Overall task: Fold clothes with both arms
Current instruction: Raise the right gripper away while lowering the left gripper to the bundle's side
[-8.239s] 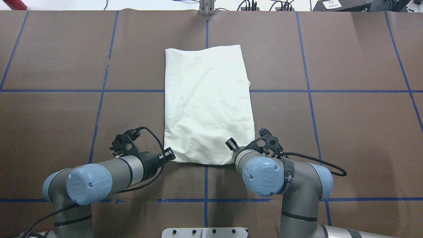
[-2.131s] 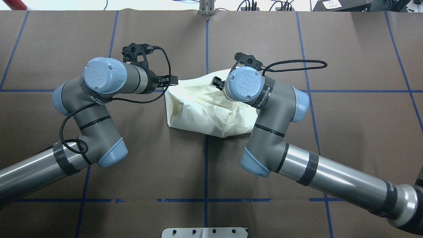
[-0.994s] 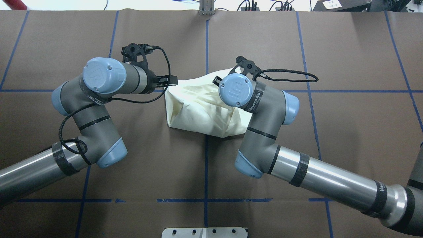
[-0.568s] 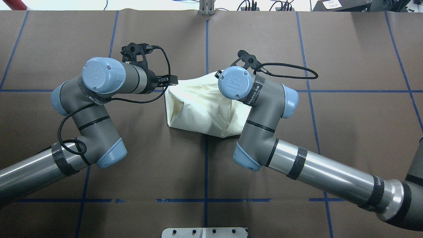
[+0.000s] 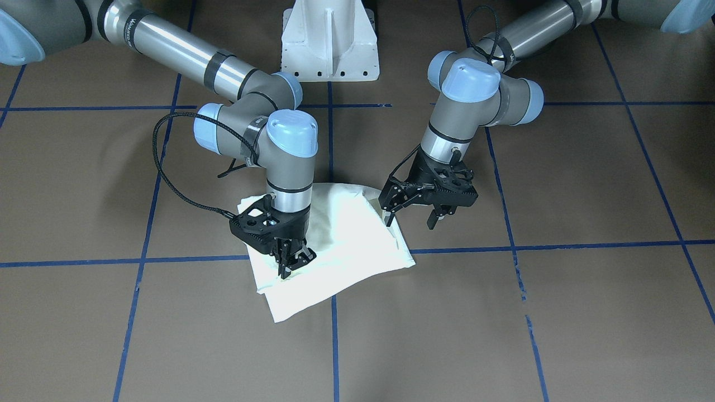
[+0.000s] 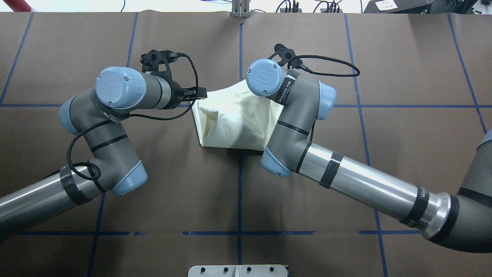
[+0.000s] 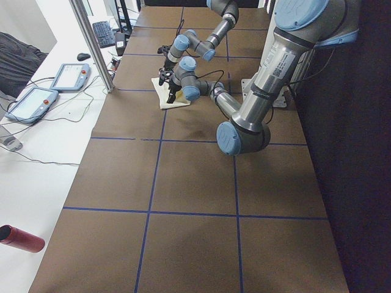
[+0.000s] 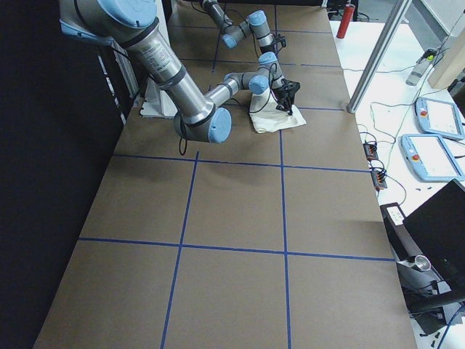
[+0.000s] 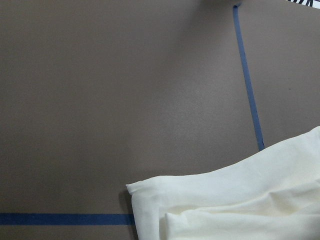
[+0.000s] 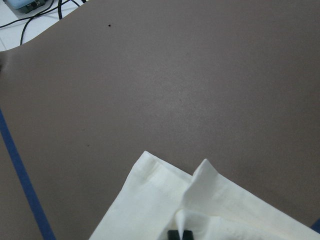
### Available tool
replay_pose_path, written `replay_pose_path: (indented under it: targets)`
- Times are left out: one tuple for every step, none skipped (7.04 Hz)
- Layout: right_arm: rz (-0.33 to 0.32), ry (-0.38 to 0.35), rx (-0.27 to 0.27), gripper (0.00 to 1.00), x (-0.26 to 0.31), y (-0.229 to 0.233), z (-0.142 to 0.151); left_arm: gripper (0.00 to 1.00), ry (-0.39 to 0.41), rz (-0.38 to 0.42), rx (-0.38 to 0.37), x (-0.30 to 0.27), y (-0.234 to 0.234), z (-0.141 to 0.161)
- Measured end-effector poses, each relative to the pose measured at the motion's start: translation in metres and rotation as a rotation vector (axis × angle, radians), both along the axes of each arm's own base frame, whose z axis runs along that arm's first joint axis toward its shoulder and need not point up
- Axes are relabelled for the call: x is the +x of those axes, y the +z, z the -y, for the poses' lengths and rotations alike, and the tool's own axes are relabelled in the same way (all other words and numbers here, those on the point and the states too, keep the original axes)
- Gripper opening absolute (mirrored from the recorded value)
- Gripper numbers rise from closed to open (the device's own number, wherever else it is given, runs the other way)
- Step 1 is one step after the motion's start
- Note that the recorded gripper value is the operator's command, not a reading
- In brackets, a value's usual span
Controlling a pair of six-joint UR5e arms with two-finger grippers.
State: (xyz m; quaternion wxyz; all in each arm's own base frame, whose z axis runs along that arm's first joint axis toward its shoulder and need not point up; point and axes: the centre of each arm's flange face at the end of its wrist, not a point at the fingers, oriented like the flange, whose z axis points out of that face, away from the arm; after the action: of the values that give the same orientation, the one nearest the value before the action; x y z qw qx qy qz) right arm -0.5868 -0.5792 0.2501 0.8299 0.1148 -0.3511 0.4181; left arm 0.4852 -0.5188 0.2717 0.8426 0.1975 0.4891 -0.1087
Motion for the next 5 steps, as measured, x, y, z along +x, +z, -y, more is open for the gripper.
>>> replay_pose_path:
  targets:
    - [-0.014,0.002,0.002,1.0,0.0,0.003,0.003,1.0,0.0,0.001,-0.002,0.0,0.001,0.0]
    - [-0.037,-0.013,0.02,1.0,0.0,0.004,0.006,1.0,0.001,0.002,-0.003,0.001,0.002,-0.001]
    - [-0.061,-0.032,0.051,1.0,0.004,-0.002,0.012,1.0,0.001,0.002,-0.004,0.001,0.002,-0.001]
    - [-0.072,-0.052,0.075,1.0,0.013,-0.013,0.022,1.0,-0.001,-0.005,-0.008,0.001,0.001,-0.003]
    - [-0.072,-0.104,0.089,1.0,0.028,-0.027,0.037,1.0,-0.007,-0.023,-0.02,0.001,-0.004,-0.005]
